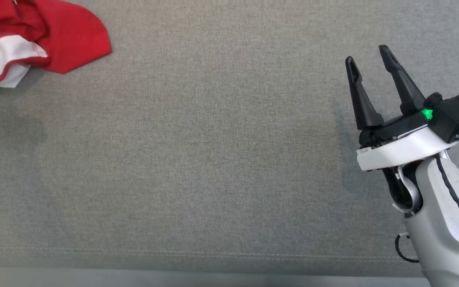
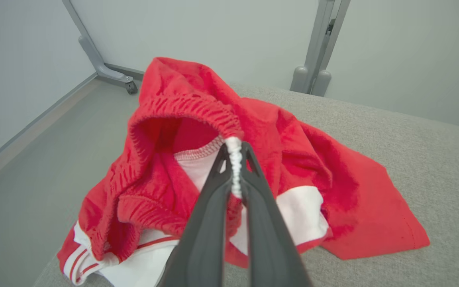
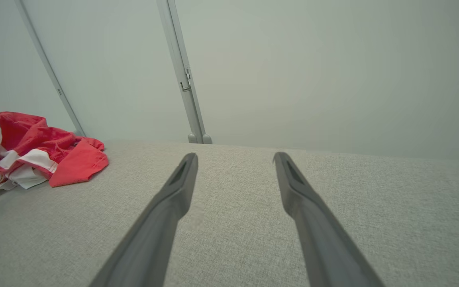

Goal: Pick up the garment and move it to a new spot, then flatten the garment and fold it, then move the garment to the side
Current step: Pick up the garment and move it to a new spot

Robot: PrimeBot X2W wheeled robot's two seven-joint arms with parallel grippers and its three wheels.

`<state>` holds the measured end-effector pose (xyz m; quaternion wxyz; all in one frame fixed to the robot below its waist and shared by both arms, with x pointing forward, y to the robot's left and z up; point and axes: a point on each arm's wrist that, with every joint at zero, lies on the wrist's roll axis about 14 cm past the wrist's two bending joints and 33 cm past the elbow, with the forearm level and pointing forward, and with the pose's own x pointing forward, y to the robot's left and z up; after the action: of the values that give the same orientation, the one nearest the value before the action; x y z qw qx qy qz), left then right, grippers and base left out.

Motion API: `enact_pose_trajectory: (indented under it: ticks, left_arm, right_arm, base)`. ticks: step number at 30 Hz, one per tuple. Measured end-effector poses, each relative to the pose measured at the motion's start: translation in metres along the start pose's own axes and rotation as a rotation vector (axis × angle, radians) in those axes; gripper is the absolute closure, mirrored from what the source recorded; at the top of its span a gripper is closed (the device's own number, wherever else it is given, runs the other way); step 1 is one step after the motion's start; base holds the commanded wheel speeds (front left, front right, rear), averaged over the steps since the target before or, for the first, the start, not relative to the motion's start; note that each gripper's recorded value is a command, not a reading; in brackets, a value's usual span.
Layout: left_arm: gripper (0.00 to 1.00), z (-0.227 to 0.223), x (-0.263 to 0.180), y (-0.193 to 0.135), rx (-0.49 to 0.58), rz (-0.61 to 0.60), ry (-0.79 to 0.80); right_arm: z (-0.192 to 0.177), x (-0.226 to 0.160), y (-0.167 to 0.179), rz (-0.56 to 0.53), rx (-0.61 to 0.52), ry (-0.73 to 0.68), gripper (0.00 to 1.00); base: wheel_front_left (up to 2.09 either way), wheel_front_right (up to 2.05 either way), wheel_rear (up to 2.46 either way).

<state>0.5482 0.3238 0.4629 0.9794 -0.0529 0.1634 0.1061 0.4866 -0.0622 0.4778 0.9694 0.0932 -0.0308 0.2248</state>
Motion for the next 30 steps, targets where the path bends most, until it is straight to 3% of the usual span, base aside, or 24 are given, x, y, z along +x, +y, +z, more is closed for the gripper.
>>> enact_pose_trajectory:
  ticks: [9, 18, 25, 28, 30]
  left_arm:
    - [1.00, 0.071, -0.024, -0.038, 0.025, -0.114, -0.225]
    - [1.00, 0.116, -0.054, -0.104, 0.057, -0.282, -0.355]
    - [1.00, 0.127, -0.097, -0.198, 0.130, -0.525, -0.403]
    - [1.00, 0.130, -0.121, -0.243, 0.118, -0.649, -0.414]
    - [1.00, 0.138, -0.147, -0.281, 0.053, -0.766, -0.435]
  right_arm:
    - [0.035, -0.014, 0.012, -0.033, 0.048, -0.072, 0.00]
    - [0.052, -0.046, 0.008, -0.101, 0.057, -0.091, 0.00]
    - [0.071, -0.077, 0.002, -0.159, 0.047, -0.126, 0.00]
    - [0.076, -0.092, -0.004, -0.196, 0.045, -0.136, 0.00]
    - [0.081, -0.102, -0.008, -0.219, 0.037, -0.148, 0.00]
  base:
    - [0.00, 0.00, 0.00]
    - [0.00, 0.00, 0.00]
    - [0.00, 0.00, 0.00]
    - [0.00, 0.00, 0.00]
    - [0.00, 0.00, 0.00]
